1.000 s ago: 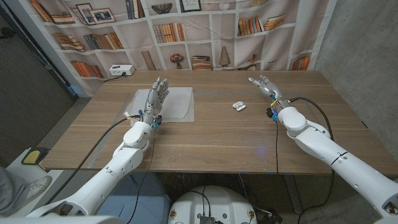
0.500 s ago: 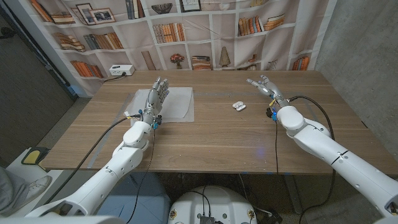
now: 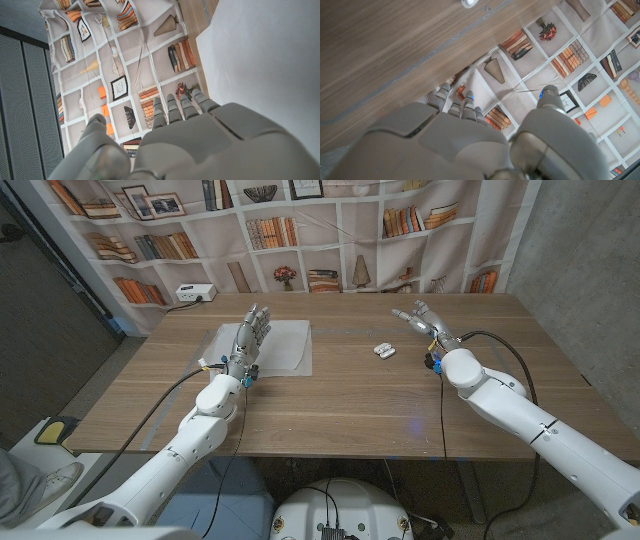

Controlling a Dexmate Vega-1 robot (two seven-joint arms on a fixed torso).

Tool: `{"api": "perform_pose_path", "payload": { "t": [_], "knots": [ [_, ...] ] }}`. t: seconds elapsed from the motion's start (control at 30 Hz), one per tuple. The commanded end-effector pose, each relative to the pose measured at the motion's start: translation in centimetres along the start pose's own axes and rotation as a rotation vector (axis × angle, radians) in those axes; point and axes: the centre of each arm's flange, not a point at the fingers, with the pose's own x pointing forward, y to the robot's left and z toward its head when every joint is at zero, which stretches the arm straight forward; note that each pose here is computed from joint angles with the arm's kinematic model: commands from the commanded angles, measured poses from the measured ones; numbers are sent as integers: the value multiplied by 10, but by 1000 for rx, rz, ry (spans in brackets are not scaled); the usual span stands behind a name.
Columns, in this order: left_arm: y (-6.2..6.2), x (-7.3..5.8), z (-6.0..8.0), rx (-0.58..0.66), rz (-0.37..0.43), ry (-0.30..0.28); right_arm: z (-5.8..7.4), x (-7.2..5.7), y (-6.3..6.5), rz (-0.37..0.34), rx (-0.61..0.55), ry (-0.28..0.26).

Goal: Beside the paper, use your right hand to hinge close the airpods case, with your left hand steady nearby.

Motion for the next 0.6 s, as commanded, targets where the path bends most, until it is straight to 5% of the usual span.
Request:
{"api": "perform_pose_path", "payload": {
  "t": [0.03,0.6],
  "knots": [
    [2,-4,-2,-1,-6,8,7,1,8,34,-70,3],
    [2,-2,0,2,-17,2,17,2,13,50,-218,-7]
  ]
}}
